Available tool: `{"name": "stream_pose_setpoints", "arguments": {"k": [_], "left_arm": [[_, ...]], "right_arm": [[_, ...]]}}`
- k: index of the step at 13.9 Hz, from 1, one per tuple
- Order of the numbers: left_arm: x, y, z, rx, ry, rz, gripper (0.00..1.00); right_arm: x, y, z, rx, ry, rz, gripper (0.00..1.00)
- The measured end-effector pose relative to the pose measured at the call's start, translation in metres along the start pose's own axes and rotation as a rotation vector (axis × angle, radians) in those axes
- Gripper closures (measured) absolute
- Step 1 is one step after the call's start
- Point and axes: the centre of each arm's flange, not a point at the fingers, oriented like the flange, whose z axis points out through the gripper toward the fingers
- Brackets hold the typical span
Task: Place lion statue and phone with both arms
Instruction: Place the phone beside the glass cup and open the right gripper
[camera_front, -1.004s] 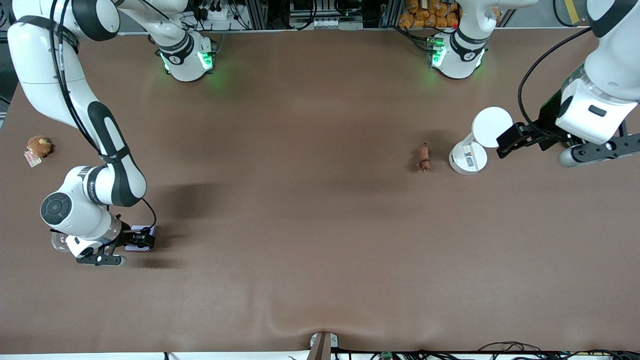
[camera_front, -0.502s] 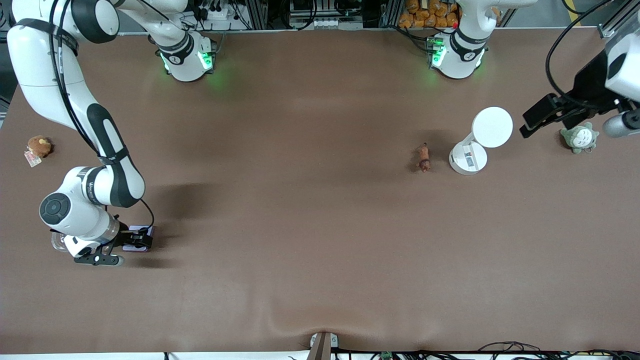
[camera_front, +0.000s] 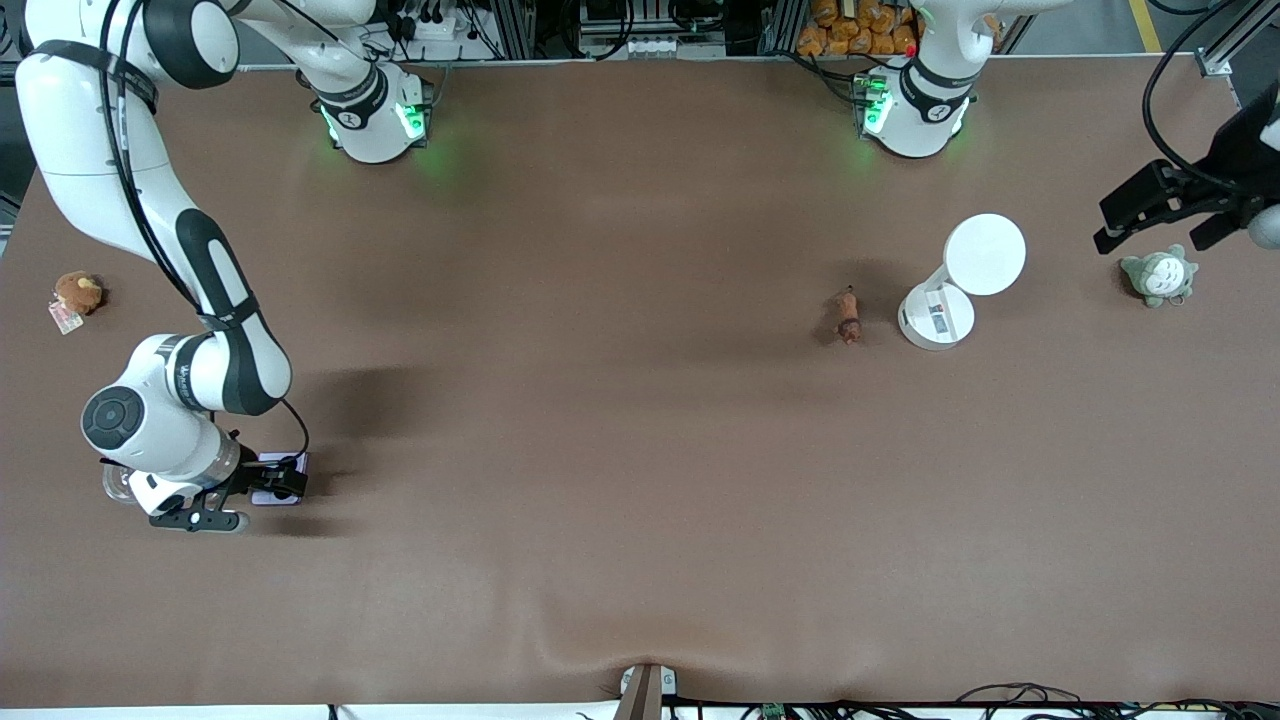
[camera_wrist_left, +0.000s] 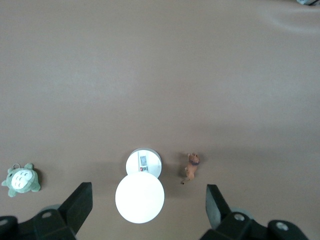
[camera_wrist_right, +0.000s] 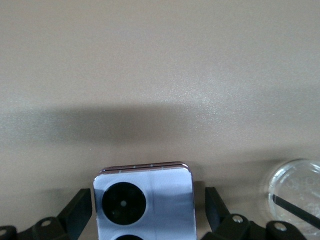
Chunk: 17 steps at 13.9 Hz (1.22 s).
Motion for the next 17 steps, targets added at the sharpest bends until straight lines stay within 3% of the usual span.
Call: {"name": "stream_pose_setpoints", "arguments": {"k": [9, 14, 17], "left_arm": [[-0.004, -0.019, 0.003, 0.004, -0.025, -0.020, 0.00], [-0.007, -0.017, 0.006, -0.015, -0.051, -0.020, 0.00], [-0.008, -0.016, 0.007, -0.014, -0.057, -0.017, 0.00]], "right_arm": [[0.009, -0.001, -0.014, -0.001, 0.023, -0.003, 0.00], [0.006, -0.005, -0.047, 0.001, -0.043, -0.009, 0.00], [-0.013, -0.025, -0.075, 0.006, -0.054, -0.038, 0.00]]}}
